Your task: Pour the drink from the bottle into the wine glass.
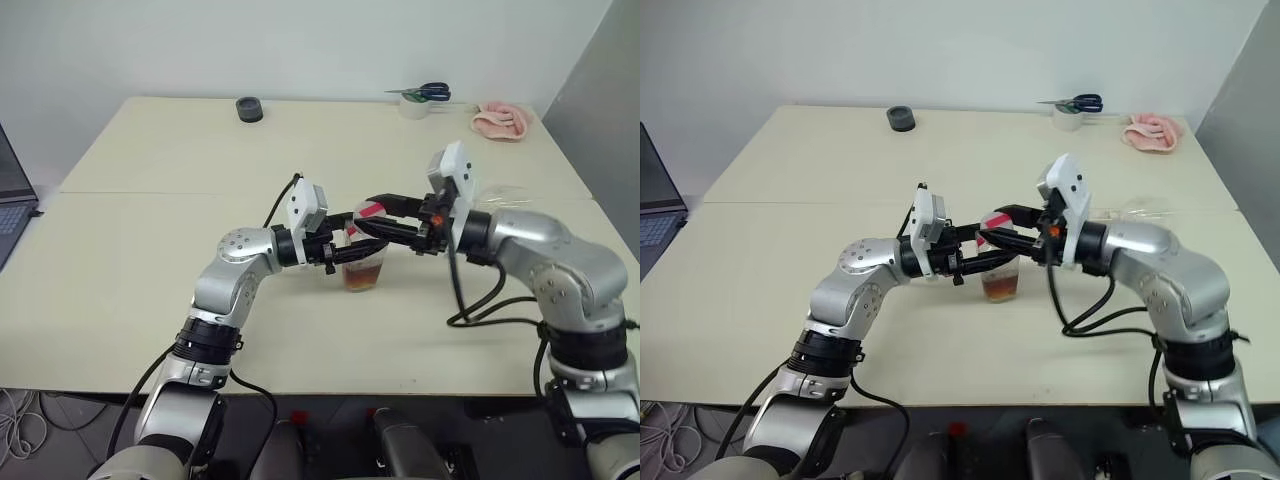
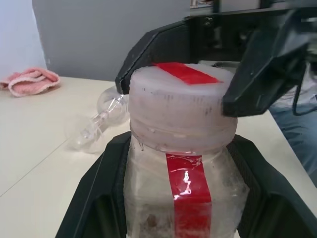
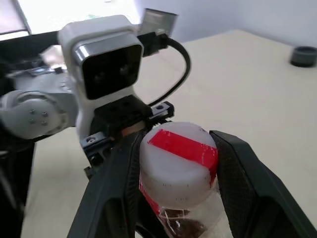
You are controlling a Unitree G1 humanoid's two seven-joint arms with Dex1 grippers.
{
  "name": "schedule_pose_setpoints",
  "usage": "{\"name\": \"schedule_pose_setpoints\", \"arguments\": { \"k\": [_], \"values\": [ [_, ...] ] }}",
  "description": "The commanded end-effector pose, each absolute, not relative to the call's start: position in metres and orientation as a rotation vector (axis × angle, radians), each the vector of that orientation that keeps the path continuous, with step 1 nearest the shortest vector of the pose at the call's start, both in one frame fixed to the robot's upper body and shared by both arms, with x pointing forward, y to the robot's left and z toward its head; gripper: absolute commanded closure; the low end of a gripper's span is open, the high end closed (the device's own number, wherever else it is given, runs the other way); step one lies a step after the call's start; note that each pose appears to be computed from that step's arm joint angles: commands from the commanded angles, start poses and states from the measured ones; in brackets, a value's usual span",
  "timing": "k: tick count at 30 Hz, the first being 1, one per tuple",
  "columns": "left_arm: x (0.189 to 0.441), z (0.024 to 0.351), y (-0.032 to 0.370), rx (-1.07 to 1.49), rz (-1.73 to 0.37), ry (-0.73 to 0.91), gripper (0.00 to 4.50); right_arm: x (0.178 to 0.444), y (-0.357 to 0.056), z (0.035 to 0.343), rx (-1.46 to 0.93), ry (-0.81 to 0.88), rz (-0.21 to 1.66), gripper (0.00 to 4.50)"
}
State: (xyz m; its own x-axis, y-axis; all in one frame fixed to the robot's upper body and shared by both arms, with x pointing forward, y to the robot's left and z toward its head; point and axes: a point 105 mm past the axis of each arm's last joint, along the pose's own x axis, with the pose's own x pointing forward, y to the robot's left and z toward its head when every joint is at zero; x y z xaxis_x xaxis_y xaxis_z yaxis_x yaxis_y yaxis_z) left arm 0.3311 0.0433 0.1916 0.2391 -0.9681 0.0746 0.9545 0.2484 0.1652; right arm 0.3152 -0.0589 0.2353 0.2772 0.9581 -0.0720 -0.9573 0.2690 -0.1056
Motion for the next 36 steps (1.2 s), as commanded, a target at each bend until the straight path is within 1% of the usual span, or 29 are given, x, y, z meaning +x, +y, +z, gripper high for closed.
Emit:
{"name": "schedule_pose_setpoints", "arguments": {
  "k": [1,3,5,13,15,18,19,21,25,27,29,33,36],
  "values": [
    [0.327,0.209,0.034,0.105,-1.341,-0.24,2.31,0.312,-0.038,0.239,-0.239,-0.064,1.527,2.67],
    [0.327,0.209,0.033,0.105,-1.341,-0.243,2.31,0.322,-0.037,0.24,-0.257,-0.066,1.556,2.67],
    [0.326,0.209,0.033,0.105,-1.34,-0.246,2.31,0.327,-0.038,0.242,-0.27,-0.07,1.576,2.67],
    [0.325,0.208,0.035,0.107,-1.333,-0.242,2.31,0.327,-0.046,0.244,-0.274,-0.055,1.568,2.67],
    [0.325,0.206,0.035,0.108,-1.338,-0.237,2.31,0.325,-0.049,0.244,-0.27,-0.04,1.562,1.92],
    [0.326,0.206,0.034,0.108,-1.345,-0.235,2.31,0.323,-0.053,0.245,-0.266,-0.042,1.542,0.96],
    [0.326,0.206,0.034,0.108,-1.347,-0.235,2.31,0.323,-0.054,0.247,-0.267,-0.047,1.53,0.56],
    [0.326,0.206,0.033,0.109,-1.351,-0.236,2.31,0.328,-0.058,0.252,-0.314,-0.076,1.451,0.0],
    [0.325,0.205,0.034,0.111,-1.353,-0.236,2.31,0.336,-0.069,0.268,-0.384,-0.121,1.273,0.0],
    [0.325,0.205,0.034,0.11,-1.354,-0.236,2.32,0.331,-0.072,0.273,-0.372,-0.139,1.234,0.0],
    [0.325,0.205,0.034,0.109,-1.355,-0.235,2.32,0.321,-0.071,0.274,-0.344,-0.145,1.224,0.0],
    [0.326,0.205,0.032,0.106,-1.362,-0.236,2.32,0.298,-0.06,0.264,-0.295,-0.131,1.248,0.0],
    [0.326,0.205,0.03,0.107,-1.37,-0.234,2.32,0.294,-0.053,0.258,-0.258,-0.118,1.237,0.0]
  ]
}}
